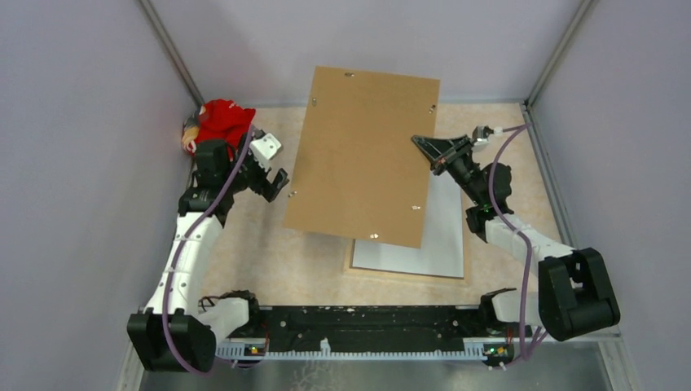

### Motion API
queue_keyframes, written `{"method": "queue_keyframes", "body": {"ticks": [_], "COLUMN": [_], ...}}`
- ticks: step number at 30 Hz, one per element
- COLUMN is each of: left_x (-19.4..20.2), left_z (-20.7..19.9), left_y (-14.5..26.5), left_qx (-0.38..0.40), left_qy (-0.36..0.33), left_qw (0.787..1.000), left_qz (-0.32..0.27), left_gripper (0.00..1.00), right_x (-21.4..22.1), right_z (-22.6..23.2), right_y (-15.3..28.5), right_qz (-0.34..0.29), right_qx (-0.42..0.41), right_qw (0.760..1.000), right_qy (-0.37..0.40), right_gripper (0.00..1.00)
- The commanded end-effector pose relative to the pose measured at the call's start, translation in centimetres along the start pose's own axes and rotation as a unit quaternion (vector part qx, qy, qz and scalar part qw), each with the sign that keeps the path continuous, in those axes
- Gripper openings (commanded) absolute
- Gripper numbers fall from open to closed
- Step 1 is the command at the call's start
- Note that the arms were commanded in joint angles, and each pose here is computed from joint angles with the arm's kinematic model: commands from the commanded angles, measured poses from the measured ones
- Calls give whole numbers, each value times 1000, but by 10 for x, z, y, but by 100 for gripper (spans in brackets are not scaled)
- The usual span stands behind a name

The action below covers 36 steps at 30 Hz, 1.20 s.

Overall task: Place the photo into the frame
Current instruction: Turn over the photo frame item at the center of the board, then place the photo frame item in the photo frame.

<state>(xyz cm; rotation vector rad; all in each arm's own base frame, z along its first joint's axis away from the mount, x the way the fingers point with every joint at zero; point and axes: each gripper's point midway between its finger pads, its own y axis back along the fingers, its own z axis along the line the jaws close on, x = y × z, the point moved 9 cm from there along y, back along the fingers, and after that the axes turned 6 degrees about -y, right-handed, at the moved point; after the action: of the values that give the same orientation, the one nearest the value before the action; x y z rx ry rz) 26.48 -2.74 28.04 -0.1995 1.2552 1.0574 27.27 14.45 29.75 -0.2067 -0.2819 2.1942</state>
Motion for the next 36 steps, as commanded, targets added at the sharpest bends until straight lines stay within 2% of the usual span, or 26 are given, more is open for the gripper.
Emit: {"method": "queue_keyframes", "body": {"ticks": [1, 16, 25, 28, 32, 36], "left_x": [-24, -25, -22, -17, -13, -11], "left_z": [-7, -31, -45, -47, -41, -34], "left_y": [3, 0, 2, -1, -6, -12], "left_qx": [0, 13, 53, 73, 59, 47], "left_qy": [-30, -44, -38, -30, -24, -29], "left_qw": [999, 999, 998, 997, 997, 997], "left_qz": [-37, -8, -4, 16, 44, 57], "left_gripper": [97, 98, 98, 98, 98, 98], "right_x": [2, -1, -6, -14, -26, -38], "right_z": [35, 25, 17, 10, -12, -36], "right_y": [-10, 5, 12, 14, 25, 50], "right_qz": [-26, -126, -153, -135, -64, -34], "right_qx": [-60, -32, -22, 3, 53, 100], "right_qw": [998, 992, 988, 991, 996, 994], "right_qy": [7, 9, 1, 10, -8, -22], "right_gripper": [0, 0, 0, 0, 0, 0]}}
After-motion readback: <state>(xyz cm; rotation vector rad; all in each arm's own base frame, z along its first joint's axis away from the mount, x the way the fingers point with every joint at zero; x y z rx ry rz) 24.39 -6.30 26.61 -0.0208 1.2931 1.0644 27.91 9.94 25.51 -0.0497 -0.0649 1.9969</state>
